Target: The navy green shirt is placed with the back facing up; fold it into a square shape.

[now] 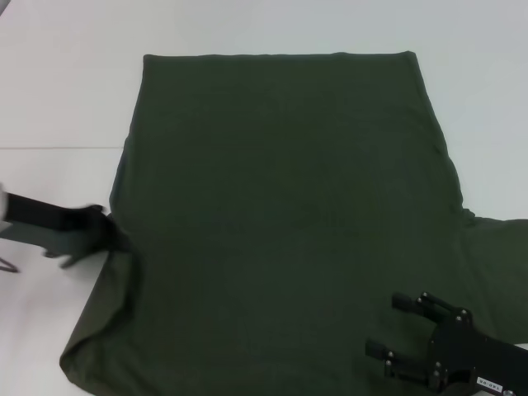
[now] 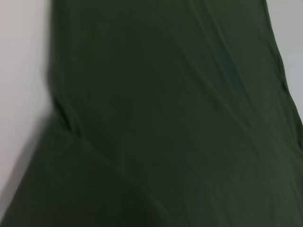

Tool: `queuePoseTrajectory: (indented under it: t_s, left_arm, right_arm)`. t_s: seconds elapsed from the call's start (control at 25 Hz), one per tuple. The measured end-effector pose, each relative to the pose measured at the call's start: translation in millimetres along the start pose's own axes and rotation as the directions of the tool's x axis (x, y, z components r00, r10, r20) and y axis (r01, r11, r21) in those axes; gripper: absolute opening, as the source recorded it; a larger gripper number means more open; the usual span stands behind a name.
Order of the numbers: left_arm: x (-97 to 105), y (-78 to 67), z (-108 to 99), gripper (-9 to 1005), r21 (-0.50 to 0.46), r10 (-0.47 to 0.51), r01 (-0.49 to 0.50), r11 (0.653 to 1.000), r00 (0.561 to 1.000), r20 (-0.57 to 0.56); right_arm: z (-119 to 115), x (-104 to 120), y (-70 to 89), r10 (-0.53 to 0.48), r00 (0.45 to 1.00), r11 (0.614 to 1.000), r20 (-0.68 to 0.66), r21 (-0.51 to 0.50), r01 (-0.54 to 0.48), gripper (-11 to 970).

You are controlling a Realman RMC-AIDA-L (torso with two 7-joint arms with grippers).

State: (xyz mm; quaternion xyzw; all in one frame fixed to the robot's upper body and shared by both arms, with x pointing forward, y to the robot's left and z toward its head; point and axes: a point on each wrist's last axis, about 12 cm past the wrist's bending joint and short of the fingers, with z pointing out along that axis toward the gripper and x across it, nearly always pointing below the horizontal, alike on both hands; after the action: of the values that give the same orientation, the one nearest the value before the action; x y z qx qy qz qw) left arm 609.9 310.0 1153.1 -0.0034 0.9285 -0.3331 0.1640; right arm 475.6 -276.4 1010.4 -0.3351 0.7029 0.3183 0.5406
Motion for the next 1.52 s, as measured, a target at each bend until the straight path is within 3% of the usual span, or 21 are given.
queuePoseTrajectory:
  t_s: [0.04,0.24,0.44,1.08,1.52]
  left_arm:
    - [4,-7.7,15,23,0.007,0.018,-0.018,1.0,1.0,-0.018]
    - [15,-19.9,43,22,0.024,0.035,-0.034,0.999,0.998,-0.047]
    - [25,-15.9,62,22,0.023,0.004,-0.003,1.0,0.999,-0.04]
    - [21,-0.1,59,46,0.003,-0.066,0.066,0.998,0.995,0.077]
    - [28,-1.6,67,98,0.047,-0.079,0.077,0.996,0.996,0.051]
  right_arm:
    - [0,0,-0.1,0.0,1.0,1.0,0.0,0.0,0.0,884]
    - [0,0,0.0,0.0,1.0,1.0,0.001,-0.001,0.0,884]
    - [0,0,0.0,-0.001,1.0,1.0,0.0,-0.001,0.001,885]
    - [1,-1,-0.2,-0.002,1.0,1.0,0.001,-0.002,0.002,884]
    - [1,-2,-1.4,-0.008,1.0,1.0,0.001,-0.002,0.008,885]
